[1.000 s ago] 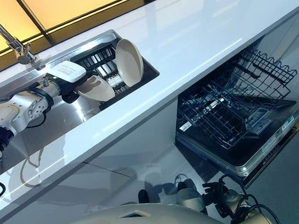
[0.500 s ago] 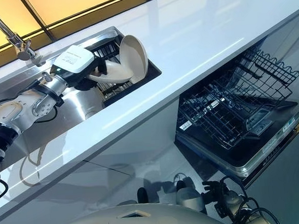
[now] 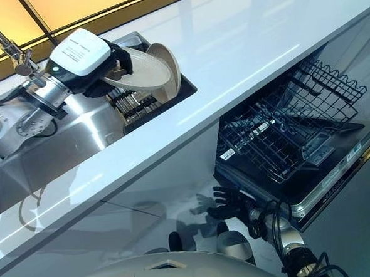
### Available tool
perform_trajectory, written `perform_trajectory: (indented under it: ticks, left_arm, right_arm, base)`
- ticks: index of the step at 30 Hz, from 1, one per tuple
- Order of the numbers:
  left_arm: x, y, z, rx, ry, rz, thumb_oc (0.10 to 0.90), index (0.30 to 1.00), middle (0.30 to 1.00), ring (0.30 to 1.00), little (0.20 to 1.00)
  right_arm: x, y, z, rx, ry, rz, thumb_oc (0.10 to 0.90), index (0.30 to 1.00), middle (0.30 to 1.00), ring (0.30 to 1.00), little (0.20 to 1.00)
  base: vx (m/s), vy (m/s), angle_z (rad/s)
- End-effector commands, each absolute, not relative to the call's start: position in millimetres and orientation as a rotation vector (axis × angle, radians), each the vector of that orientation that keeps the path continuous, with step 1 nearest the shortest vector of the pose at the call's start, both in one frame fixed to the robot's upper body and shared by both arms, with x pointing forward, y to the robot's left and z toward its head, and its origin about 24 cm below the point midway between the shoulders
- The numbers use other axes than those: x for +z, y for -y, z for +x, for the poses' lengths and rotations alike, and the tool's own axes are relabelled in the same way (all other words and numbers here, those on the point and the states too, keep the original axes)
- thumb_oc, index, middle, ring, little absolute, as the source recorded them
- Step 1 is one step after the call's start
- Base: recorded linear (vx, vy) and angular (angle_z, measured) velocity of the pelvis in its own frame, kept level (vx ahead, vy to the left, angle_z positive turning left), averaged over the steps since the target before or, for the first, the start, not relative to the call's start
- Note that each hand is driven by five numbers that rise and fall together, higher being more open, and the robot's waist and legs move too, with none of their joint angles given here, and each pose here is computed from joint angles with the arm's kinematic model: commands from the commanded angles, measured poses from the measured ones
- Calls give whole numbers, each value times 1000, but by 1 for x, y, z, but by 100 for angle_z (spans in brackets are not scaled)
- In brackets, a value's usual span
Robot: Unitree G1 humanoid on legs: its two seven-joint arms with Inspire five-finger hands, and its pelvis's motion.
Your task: Pick up plates and place into dishwasher.
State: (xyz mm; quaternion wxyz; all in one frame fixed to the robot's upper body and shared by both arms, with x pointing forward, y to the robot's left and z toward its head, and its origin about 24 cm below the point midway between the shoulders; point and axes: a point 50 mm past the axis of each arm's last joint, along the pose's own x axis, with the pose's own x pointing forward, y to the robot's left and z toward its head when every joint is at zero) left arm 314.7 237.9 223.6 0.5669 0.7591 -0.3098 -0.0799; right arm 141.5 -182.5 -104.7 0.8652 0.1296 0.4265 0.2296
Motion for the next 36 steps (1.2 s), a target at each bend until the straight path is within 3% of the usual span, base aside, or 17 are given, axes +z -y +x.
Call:
perform_trajectory:
  ticks: [1, 4, 8, 12, 14, 18, 24, 28, 30, 36]
  left_arm:
    - [308, -259, 299, 215, 913, 1738, 100, 300, 300, 300, 200]
    - [312, -268, 290, 273, 934, 1731, 100, 300, 300, 300, 200]
    - [318, -275, 278, 335, 986, 1627, 100, 300, 300, 300, 200]
    - [317, -282, 259, 358, 1040, 1387, 100, 300, 300, 300, 200]
    - [310, -290, 244, 365, 1051, 1228, 100, 300, 300, 300, 200]
    - [298, -290, 227, 345, 1031, 1010, 100, 300, 300, 300, 200]
    - [304, -279, 241, 326, 1015, 836, 100, 300, 300, 300, 200]
    - [309, -268, 250, 274, 1022, 758, 100, 300, 300, 300, 200]
    - [310, -249, 259, 152, 1009, 664, 100, 300, 300, 300, 200]
    - [305, -205, 272, -127, 968, 556, 100, 300, 300, 300, 200]
  right_arm:
    - [-70, 163, 160, 671, -693, 534, 800, 900, 900, 900, 900]
    - [-33, 159, 174, 792, -507, 666, 800, 900, 900, 900, 900]
    - [18, 180, 205, 735, -253, 603, 800, 900, 900, 900, 900]
    - [88, 236, 238, 379, 65, 334, 800, 900, 900, 900, 900]
    - [132, 273, 239, 72, 271, 38, 800, 900, 900, 900, 900]
    - [185, 286, 223, -131, 484, -316, 800, 900, 900, 900, 900]
    - [229, 281, 222, -276, 718, -584, 800, 900, 900, 900, 900]
    - [251, 269, 221, -260, 863, -653, 800, 900, 900, 900, 900]
    - [272, 248, 225, -193, 981, -751, 800, 900, 900, 900, 900]
    - [293, 209, 246, -8, 983, -969, 800, 900, 900, 900, 900]
  base:
    - [-54, -49, 3]
    - [-62, -43, 4]
    - [-69, -30, 5]
    - [-29, -1, 4]
    - [-17, 25, 5]
    - [0, 34, -4]
    - [-26, 31, -19]
    - [-30, 8, -7]
    - [-17, -8, -2]
    - [-23, -31, 18]
